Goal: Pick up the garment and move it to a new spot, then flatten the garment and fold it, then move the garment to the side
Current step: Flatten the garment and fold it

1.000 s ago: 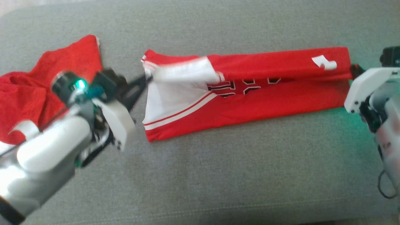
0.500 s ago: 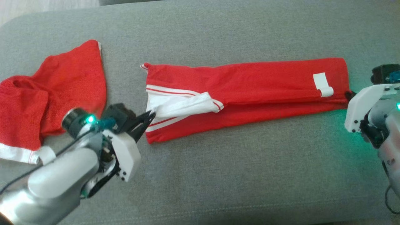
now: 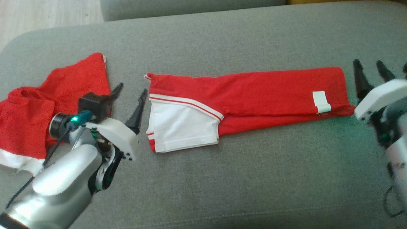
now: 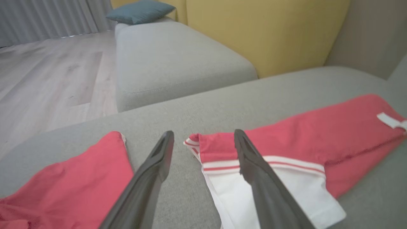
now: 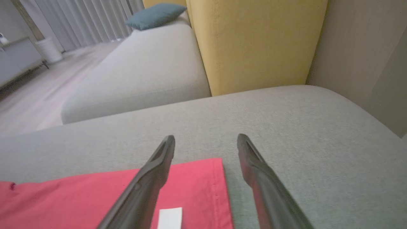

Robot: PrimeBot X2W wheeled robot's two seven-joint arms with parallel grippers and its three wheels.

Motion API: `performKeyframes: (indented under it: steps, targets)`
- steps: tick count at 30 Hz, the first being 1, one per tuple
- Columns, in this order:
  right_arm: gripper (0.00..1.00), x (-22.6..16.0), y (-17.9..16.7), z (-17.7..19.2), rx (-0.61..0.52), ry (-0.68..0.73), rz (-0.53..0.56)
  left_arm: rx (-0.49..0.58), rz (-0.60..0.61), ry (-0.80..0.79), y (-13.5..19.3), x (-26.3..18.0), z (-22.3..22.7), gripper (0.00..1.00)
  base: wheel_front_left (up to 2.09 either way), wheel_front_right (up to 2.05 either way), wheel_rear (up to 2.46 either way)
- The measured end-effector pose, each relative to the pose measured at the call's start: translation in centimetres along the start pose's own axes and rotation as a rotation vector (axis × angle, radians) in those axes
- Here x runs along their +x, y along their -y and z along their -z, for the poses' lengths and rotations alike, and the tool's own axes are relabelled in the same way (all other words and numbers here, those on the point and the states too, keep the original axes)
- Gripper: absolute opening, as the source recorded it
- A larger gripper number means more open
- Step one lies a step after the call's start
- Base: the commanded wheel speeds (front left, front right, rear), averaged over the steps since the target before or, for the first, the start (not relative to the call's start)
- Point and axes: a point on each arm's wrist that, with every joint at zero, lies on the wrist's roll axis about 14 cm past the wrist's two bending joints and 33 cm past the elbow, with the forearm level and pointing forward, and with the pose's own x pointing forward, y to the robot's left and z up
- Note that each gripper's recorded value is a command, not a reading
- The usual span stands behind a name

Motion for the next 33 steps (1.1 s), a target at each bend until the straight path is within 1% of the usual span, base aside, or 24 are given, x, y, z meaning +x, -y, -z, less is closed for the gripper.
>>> performKeyframes:
  steps: [3, 6, 10, 12, 14, 18, 21, 27, 33]
  targets:
    - [1.0, -0.8, -2.0, -0.3, 0.041, 0.098, -0.041, -0.058, -0.088, 0.1, -1.0, -0.2, -2.7, 1.0, 0.0, 0.0, 0.0]
    - [1.0, -1.8, -3.6, -0.5, 0.036, 0.172, -0.075, -0.116, -0.163, 0.19, -1.9, -1.1, -4.8, 1.0, 0.0, 0.0, 0.0]
    - [1.0, -3.1, -4.9, -0.5, 0.018, 0.237, -0.094, -0.186, -0.213, 0.245, -1.9, -3.0, -4.8, 1.0, 0.0, 0.0, 0.0]
    - [1.0, -3.8, -5.2, -0.1, -0.022, 0.249, -0.094, -0.212, -0.24, 0.267, -2.0, -3.9, -4.6, 1.0, 0.0, 0.0, 0.0]
    - [1.0, -4.4, -5.2, 0.4, -0.007, 0.261, -0.08, -0.24, -0.277, 0.277, -2.4, -4.6, -4.2, 1.0, 0.0, 0.0, 0.0]
    - [1.0, -5.4, -5.8, 1.7, -0.012, 0.255, -0.074, -0.265, -0.297, 0.276, -2.4, -5.4, -3.2, 1.0, 0.0, 0.0, 0.0]
    - [1.0, -6.4, -5.7, 2.3, 0.007, 0.262, -0.048, -0.281, -0.304, 0.274, -2.2, -6.1, -2.3, 1.0, 0.0, 0.0, 0.0]
    - [1.0, -7.2, -6.4, 2.8, -0.009, 0.266, -0.051, -0.253, -0.297, 0.254, -1.9, -6.5, -1.2, 1.0, 0.0, 0.0, 0.0]
    - [1.0, -6.8, -5.3, 2.9, -0.003, 0.263, -0.013, -0.248, -0.306, 0.252, -2.6, -6.5, -0.8, 1.0, 0.0, 0.0, 0.0]
